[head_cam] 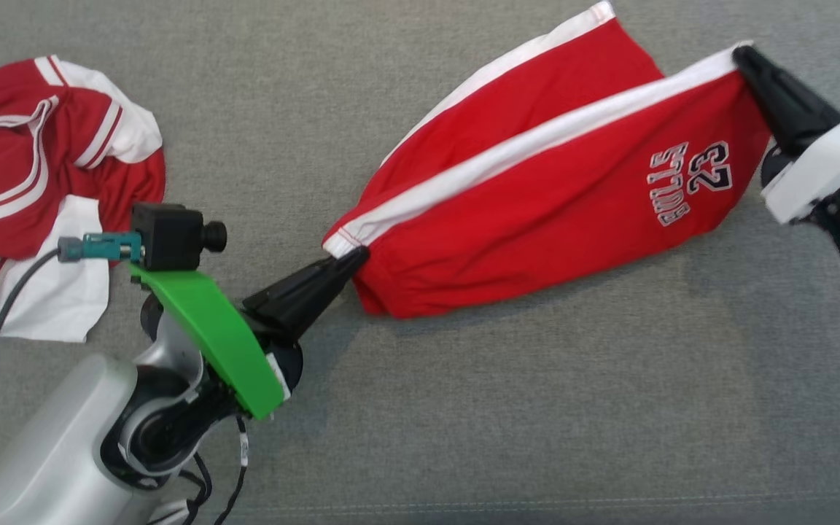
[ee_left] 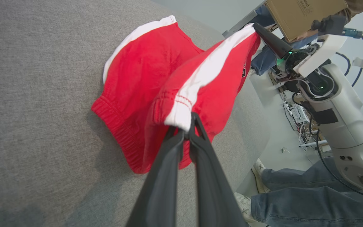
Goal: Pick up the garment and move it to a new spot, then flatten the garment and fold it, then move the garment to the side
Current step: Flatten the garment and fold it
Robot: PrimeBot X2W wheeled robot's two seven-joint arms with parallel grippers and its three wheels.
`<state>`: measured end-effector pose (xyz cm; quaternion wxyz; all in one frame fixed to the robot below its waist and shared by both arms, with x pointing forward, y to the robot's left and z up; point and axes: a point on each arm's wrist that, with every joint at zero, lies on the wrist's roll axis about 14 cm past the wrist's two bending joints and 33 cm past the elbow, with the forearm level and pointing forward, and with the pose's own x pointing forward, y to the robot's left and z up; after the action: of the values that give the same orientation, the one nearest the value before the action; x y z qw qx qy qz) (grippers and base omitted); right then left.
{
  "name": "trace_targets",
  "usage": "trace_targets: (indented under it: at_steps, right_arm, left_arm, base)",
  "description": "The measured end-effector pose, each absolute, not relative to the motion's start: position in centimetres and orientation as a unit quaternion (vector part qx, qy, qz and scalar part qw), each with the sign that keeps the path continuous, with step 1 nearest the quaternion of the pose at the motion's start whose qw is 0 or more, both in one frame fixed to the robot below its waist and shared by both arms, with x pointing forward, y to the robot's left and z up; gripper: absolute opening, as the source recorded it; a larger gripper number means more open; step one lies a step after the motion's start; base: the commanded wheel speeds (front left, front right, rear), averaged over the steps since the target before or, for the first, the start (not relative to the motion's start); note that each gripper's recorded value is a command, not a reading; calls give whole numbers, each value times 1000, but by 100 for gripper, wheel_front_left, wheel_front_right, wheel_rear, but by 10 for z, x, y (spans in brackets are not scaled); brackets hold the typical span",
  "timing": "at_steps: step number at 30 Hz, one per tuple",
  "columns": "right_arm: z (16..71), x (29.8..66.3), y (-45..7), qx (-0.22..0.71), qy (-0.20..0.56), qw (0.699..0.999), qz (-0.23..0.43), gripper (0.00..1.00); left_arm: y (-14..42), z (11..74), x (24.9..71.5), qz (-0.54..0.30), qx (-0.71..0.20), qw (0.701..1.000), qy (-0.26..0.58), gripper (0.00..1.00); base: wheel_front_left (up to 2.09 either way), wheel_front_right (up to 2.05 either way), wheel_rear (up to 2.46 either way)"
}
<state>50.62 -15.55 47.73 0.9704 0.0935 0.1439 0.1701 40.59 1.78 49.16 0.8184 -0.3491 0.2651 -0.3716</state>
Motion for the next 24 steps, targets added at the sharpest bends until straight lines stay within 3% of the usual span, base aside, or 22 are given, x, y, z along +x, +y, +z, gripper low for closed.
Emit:
trace_targets:
  at_steps: [7,13,24]
  right_arm:
    - [464,561,-157,78,174,969,157,0]
    - [441,597,-132,55,192,962,183,0]
    - [369,612,-79,72,256,936,230,0]
  left_arm:
    - [26,490,442,-344,-361,826,264,0]
    - [40,468,468,-303,-371,833,276,0]
    - [55,412,486,-246,-382,830,323,0]
  base:
    - [0,0,0]
    - [0,0,0]
    - [0,0,0]
